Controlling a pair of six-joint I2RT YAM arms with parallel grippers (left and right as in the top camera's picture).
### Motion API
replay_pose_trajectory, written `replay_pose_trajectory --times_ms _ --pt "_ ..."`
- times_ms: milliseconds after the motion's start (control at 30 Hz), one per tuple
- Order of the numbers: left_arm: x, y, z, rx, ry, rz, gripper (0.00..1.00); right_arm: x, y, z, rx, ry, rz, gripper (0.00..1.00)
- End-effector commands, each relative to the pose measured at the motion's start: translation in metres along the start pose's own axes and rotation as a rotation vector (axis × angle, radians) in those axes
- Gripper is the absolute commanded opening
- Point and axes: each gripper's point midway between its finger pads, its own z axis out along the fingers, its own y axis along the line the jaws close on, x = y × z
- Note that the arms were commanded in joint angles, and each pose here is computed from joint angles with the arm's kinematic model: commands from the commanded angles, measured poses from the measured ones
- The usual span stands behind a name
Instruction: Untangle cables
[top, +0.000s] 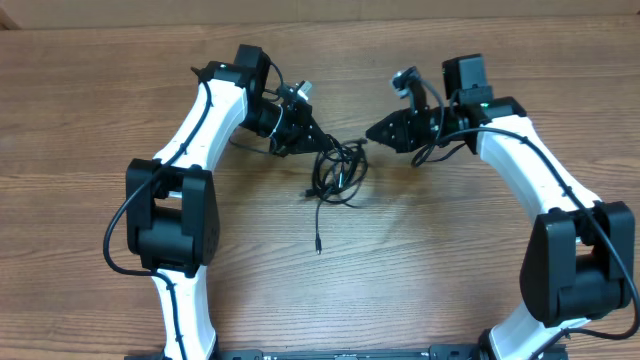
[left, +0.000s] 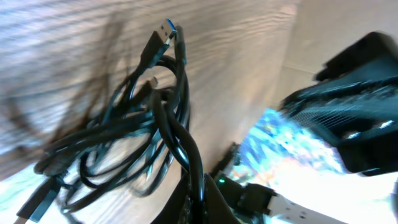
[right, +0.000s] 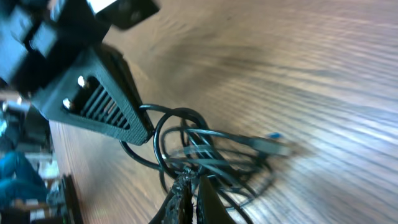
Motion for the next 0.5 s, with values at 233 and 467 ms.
replay_pose_trajectory --times_ms 233,467 --pt "-0.012 0.028 -0.011 -0.217 -0.05 0.181 0.04 -0.008 -0.004 -0.005 0.006 -0.031 0.09 0.04" --pt "-0.013 0.028 -0.011 -0.218 -0.039 0.304 0.04 0.003 0.004 0.004 0.003 0.017 -0.093 0.15"
